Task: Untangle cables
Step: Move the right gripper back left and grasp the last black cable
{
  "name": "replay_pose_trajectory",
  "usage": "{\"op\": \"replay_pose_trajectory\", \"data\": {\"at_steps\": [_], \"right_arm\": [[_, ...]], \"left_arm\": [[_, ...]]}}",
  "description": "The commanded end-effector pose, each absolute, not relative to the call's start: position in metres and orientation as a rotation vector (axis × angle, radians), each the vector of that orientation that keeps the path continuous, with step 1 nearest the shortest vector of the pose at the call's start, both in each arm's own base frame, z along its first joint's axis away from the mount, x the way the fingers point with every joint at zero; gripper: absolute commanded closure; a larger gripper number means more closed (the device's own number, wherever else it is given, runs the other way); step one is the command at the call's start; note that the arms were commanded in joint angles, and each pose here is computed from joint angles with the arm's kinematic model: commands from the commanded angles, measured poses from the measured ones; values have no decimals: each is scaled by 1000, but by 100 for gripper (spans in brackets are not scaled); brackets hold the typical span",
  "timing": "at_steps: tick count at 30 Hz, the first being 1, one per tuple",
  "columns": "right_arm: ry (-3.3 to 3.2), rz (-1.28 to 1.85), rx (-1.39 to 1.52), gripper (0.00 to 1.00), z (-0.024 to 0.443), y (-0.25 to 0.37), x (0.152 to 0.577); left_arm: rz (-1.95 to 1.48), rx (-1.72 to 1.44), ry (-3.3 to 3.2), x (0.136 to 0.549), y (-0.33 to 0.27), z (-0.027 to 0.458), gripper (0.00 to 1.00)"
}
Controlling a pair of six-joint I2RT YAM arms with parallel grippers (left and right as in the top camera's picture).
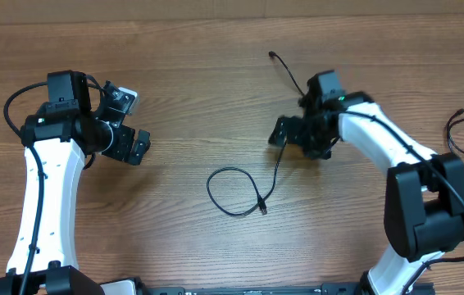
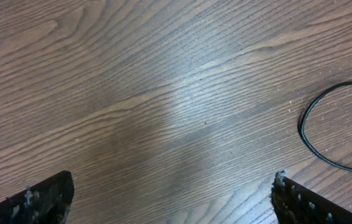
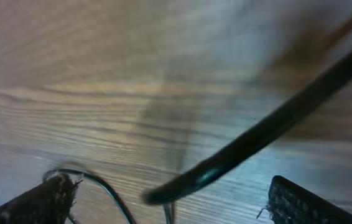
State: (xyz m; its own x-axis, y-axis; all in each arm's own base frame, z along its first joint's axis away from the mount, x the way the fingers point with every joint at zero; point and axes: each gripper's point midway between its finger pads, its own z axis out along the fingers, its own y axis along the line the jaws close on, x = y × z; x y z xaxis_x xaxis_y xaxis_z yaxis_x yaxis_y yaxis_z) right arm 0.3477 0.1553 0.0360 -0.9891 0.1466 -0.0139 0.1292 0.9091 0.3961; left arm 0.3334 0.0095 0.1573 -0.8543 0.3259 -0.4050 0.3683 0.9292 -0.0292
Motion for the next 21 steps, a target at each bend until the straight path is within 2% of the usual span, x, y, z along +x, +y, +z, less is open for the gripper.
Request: {"op": "replay_pose_trajectory", "data": {"at_steps": [1,2,6,14,17,21], "right_arm": [[3036,608,221,15,27,163,338],[3043,607,200,24,26,167,335],[3028,615,159,41,26,176,335],[3000,476,197,46,22,171,342],[3001,477,201,56,22,171,342],[3009,479,202,75,22,171,340]], "left_arm": [[-140,518,2677,336,12,159,0],[-140,518,2677,336,12,159,1],[-140,518,2677,336,12,159,0],[-140,518,2677,336,12,159,0],[-140,518,2677,336,12,159,0],[-140,518,2677,336,12,159,0]]}}
